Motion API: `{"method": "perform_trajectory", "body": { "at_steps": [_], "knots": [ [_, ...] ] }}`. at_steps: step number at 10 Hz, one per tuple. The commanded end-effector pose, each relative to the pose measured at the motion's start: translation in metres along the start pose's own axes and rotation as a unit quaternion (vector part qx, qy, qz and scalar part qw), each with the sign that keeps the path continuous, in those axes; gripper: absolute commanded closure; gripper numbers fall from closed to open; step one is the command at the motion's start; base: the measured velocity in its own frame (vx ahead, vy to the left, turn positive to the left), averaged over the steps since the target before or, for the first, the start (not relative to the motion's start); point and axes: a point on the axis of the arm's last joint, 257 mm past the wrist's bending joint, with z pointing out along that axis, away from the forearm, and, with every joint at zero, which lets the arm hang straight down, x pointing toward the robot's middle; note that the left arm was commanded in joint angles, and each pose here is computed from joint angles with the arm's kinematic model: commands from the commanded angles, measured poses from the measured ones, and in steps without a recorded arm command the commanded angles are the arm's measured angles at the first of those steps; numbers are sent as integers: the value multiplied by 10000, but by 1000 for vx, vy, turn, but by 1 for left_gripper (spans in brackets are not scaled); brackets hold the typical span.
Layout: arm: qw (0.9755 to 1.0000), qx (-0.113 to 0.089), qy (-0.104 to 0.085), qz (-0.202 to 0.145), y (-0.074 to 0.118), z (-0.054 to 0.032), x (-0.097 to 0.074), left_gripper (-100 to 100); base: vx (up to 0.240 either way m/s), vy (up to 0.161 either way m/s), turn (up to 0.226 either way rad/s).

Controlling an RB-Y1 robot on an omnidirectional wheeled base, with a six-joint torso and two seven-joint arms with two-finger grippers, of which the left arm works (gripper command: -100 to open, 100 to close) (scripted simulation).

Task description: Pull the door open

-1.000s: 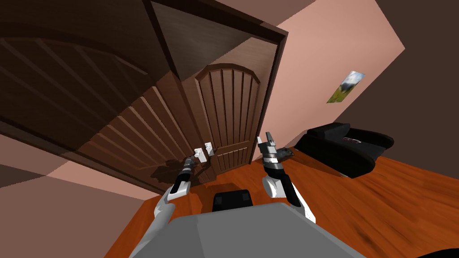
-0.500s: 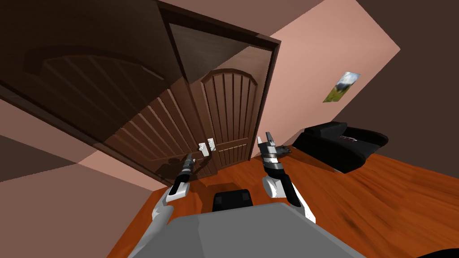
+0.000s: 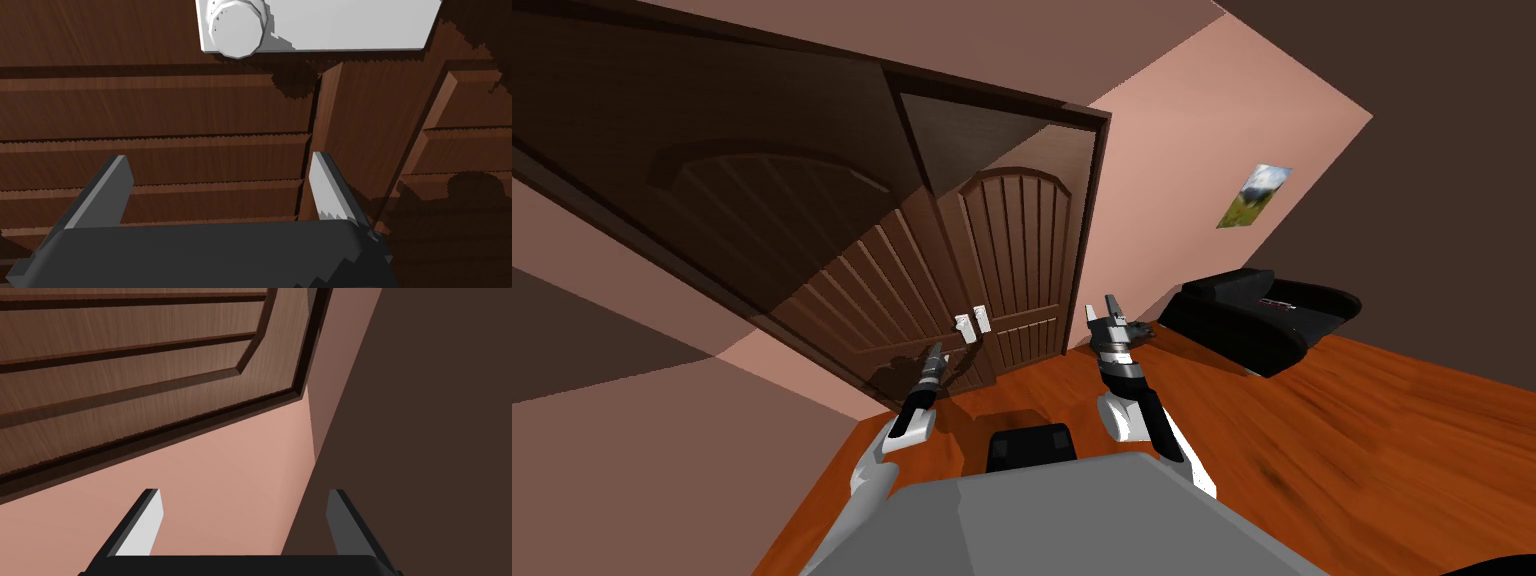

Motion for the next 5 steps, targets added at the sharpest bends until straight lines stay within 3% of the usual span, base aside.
{"method": "perform_trajectory", "body": {
  "at_steps": [1, 4, 5],
  "knots": [
    [9999, -76, -121, 44, 69, -12, -144, -100, 17, 100, 114],
    [9996, -129, -245, 76, 121, -28, -270, -100, 117, 112, 22],
    [9996, -110, -235, 68, 108, -8, -248, -100, 186, 10, -56]
  ]
}}
